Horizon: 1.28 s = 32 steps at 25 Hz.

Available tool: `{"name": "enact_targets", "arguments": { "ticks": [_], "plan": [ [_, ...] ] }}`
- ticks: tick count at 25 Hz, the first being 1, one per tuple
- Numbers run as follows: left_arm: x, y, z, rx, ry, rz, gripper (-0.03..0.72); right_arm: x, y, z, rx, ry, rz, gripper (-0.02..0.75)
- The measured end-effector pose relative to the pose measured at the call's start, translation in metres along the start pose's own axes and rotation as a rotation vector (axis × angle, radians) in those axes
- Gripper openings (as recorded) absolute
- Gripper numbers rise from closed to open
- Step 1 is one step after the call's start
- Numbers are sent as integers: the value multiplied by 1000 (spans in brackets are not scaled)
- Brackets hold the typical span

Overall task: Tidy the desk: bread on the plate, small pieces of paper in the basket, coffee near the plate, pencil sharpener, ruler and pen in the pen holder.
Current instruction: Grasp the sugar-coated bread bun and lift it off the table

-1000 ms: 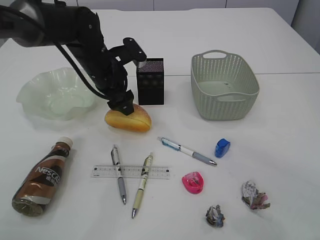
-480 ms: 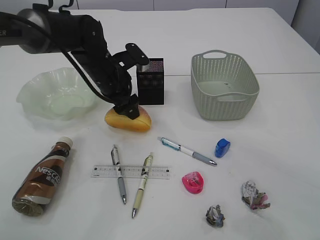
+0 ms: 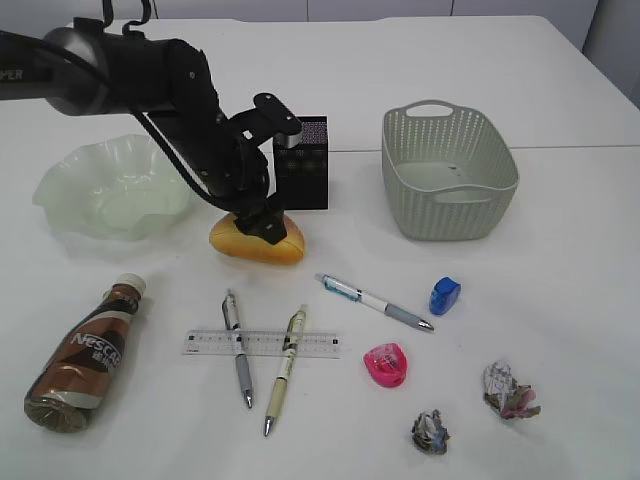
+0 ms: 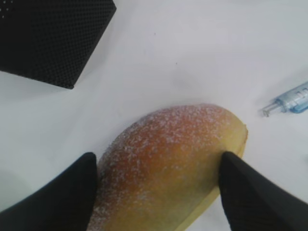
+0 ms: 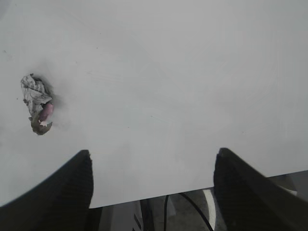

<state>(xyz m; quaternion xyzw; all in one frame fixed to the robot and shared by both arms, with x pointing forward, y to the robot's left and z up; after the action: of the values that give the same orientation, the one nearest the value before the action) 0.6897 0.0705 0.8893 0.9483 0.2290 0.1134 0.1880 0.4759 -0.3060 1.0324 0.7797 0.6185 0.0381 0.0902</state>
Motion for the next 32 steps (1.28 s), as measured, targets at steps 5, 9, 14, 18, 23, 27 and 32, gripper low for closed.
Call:
{"name": "enact_targets", "arguments": {
  "ticks": [5,9,14,18,23,27,32],
  "plan": [
    [0,0,7,2,-9,-7,569,0,0,0,0,-1,-1,569],
    [-2,-3,9,22,-32,-8,566,0,0,0,0,-1,-1,569],
    [-5,-7,7,67,-55,11,559,0,0,0,-1,-3,-1,569],
    [-5,-13,6,109,-57,42,559,0,0,0,-1,-3,-1,569],
    [-3,-19,6,153,-50,76,557,0,0,0,-1,-3,-1,569],
    [-3,-20,6,159,-47,82,554,-1,0,0,-1,-5,-2,569],
    [-2,-19,7,160,-46,83,481,-1,0,0,-2,-9,-3,569]
  ]
}}
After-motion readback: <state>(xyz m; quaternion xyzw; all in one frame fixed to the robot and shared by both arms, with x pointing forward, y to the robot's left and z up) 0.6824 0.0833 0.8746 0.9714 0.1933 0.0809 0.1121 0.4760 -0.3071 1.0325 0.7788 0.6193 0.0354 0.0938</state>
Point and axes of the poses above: a point on each arm's last joint axis where the gripper is mounted, z pointing out along that axis toward the gripper, x along the wrist's bending axis when the last joint is at zero, y = z × x, the point moved 4 cm from there along z, pointing out along that axis toward the gripper, and after that the axes turned 5 degrees about z, right-handed, at the moved point
